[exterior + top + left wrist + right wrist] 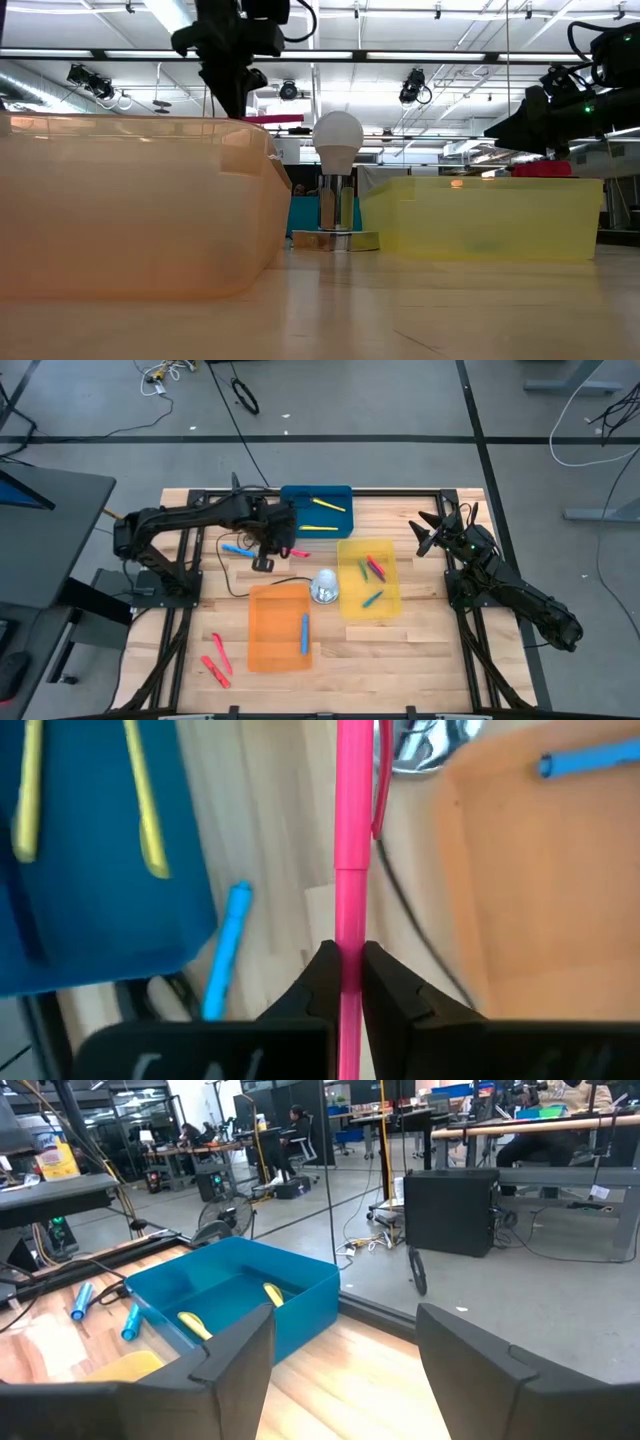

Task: Pick & Place Markers
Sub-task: Put the top pink pen into the blue bin

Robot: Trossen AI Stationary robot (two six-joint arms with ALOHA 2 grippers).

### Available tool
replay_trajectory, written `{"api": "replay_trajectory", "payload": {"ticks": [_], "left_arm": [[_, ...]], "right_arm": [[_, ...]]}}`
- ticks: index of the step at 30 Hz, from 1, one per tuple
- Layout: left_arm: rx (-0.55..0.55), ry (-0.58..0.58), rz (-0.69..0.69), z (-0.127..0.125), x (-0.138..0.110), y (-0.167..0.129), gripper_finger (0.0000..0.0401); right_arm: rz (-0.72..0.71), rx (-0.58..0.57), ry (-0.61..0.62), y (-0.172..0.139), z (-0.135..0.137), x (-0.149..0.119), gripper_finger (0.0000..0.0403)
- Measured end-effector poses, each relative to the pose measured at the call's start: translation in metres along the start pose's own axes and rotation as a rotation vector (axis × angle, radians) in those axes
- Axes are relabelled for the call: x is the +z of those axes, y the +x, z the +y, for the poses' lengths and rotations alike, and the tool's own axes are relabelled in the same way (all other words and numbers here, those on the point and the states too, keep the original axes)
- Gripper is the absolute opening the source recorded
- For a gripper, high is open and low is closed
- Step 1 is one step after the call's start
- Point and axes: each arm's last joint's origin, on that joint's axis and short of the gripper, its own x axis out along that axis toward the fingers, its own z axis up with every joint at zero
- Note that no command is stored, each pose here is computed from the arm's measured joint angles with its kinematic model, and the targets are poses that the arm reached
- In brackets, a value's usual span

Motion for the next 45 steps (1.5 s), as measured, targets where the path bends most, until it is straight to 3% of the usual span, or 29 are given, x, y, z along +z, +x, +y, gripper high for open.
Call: {"api": "replay_trajectory", "payload": {"ticks": [13, 27, 35, 45], "left_arm": [[0.062, -0.102, -0.01, 0.07, 0.03, 0.0, 0.0023], [0.088, -0.198, -0.016, 0.138, 0.06, 0.022, 0.0023], [0.055, -0.225, 0.008, 0.143, 0.063, 0.028, 0.0023], [0.003, -0.237, 0.081, 0.147, 0.063, 0.064, 0.0023]], "right_arm": [[0.0, 0.0, 0.0, 0.0, 0.0, 0.0, 0.0245], [0.0, 0.0, 0.0, 0.0, 0.0, 0.0, 0.0245], [0.0, 0.0, 0.0, 0.0, 0.0, 0.0, 0.0245], [0.0, 0.0, 0.0, 0.0, 0.0, 0.0, 0.0245]]}}
